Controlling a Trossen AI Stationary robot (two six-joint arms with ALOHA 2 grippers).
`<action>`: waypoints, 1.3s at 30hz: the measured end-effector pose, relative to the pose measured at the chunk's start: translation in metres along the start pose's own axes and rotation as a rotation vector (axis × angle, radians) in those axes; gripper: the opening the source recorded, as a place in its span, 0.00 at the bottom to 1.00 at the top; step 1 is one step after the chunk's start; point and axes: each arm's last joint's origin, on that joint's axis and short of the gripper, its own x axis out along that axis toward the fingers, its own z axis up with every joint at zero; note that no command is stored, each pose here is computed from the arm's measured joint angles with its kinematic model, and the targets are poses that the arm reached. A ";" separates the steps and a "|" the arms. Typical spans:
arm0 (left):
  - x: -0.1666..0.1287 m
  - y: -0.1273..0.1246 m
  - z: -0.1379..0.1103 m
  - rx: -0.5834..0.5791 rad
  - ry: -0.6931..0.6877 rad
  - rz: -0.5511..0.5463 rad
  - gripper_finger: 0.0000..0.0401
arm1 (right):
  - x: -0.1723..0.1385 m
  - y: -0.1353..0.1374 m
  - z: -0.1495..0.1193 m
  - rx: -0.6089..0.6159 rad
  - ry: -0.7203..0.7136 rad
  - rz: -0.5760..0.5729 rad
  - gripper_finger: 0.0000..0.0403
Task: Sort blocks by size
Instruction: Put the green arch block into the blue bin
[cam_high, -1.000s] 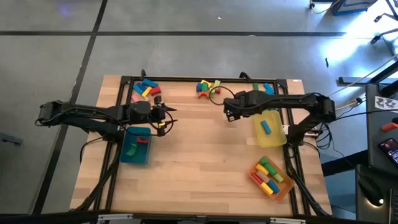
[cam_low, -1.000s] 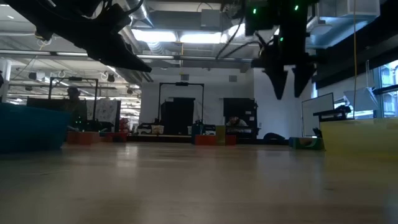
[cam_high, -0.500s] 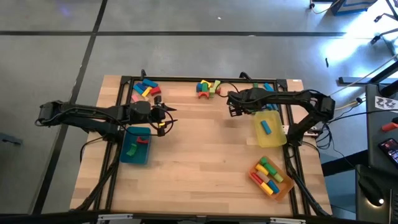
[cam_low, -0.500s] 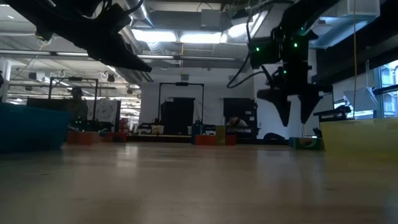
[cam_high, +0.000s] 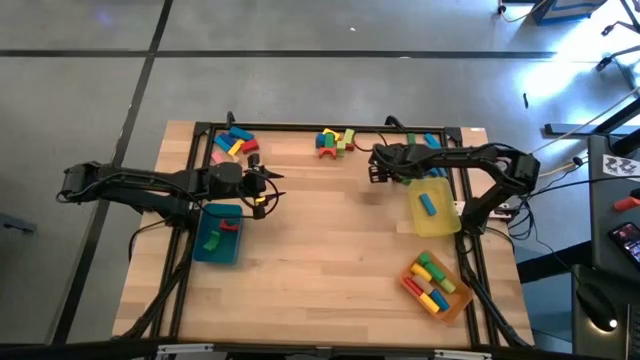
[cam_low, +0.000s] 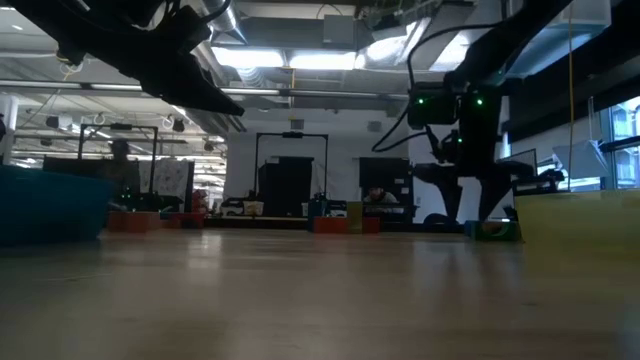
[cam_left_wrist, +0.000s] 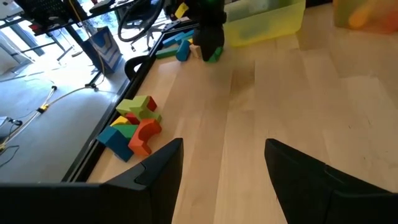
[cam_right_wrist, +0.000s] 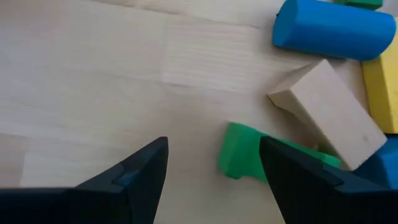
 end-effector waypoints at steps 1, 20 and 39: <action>0.000 0.000 0.000 0.000 0.000 0.000 0.52 | 0.001 -0.001 -0.001 0.001 -0.001 0.002 0.64; 0.000 0.000 0.000 0.000 -0.001 0.000 0.52 | 0.018 -0.008 -0.011 -0.007 -0.064 0.004 0.32; 0.000 0.000 0.001 0.032 -0.006 0.001 0.52 | 0.013 0.003 -0.012 -0.134 -0.081 0.081 0.12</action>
